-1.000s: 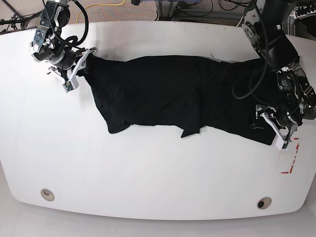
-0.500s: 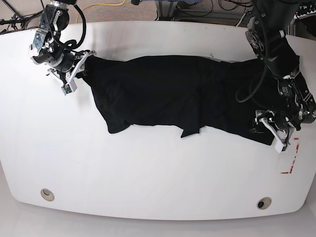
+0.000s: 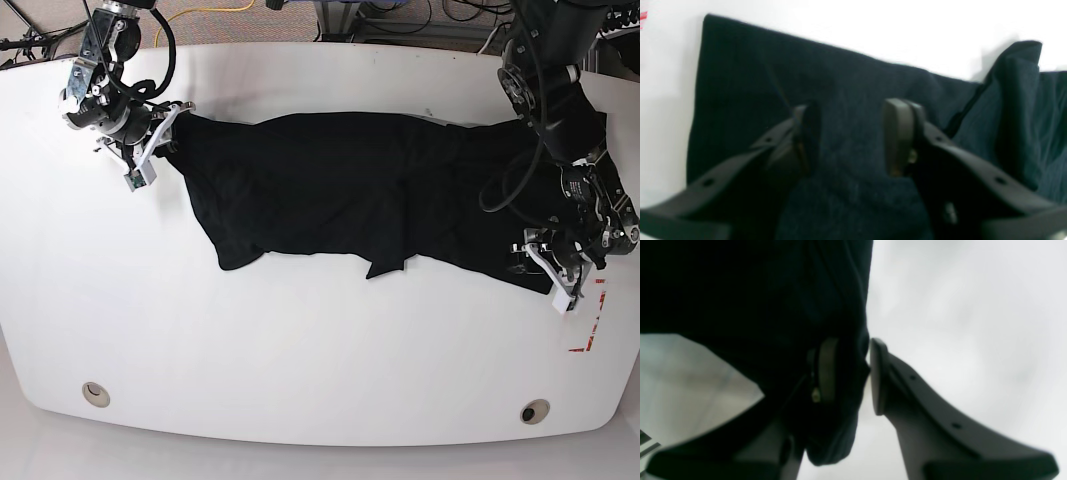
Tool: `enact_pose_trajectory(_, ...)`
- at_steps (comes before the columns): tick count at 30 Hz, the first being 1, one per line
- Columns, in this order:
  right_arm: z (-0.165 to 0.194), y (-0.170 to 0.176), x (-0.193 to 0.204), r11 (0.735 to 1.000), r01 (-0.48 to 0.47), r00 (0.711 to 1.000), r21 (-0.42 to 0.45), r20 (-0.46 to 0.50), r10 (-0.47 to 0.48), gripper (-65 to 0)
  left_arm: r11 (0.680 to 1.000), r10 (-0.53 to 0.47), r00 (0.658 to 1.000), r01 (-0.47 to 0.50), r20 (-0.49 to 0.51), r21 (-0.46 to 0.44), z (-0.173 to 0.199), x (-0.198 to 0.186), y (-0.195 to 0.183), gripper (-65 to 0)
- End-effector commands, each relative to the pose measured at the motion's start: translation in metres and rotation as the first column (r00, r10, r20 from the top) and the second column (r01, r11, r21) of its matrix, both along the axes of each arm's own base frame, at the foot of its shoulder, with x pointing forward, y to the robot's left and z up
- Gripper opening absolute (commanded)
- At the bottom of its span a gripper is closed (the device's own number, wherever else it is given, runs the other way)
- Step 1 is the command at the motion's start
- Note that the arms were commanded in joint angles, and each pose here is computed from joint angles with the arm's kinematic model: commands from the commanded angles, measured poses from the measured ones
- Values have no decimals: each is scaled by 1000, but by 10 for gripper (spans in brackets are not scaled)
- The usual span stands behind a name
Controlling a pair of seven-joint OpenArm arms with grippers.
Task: Fold the T-shirt properly
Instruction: 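Lower the open left gripper onto the shirt edge near the red tape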
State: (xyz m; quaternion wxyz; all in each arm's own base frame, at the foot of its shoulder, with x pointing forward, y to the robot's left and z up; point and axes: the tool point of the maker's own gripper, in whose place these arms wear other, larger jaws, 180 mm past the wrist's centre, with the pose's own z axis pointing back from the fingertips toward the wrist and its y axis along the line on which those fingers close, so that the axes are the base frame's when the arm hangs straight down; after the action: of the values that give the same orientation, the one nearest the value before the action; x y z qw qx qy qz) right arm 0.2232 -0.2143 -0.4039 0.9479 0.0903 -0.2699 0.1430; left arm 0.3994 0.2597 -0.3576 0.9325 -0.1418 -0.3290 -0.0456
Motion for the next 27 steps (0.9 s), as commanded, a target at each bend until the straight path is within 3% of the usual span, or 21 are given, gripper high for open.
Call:
enact_pose_trajectory(1,10,-2,5,1000,-7,999,-12,35,7,-511,1000,8,998,-8,65,2,22,16,8,-373)
enact_pose_trajectory(10,3,-5,-5,999,-11,1000,-38,-30,10,-495,1000,-22,997,22,76,5,16,22,2,-160)
enact_pose_trajectory(16,3,-7,-6,999,-12,999,-50,-45,9,-428,999,-45,996,44,75,16,12,21,-3,-148)
enact_pose_trajectory(18,5,-8,-4,999,-12,999,-53,-39,10,-390,998,-54,996,52,72,20,10,20,-6,-150)
enact_pose_trajectory(20,9,-12,4,998,-10,1000,-60,-17,9,-284,994,-103,993,101,55,33,5,18,-21,-153)
enact_pose_trajectory(27,20,-14,22,998,-7,999,-64,37,9,-61,989,-145,989,144,17,43,-7,10,-33,-175)
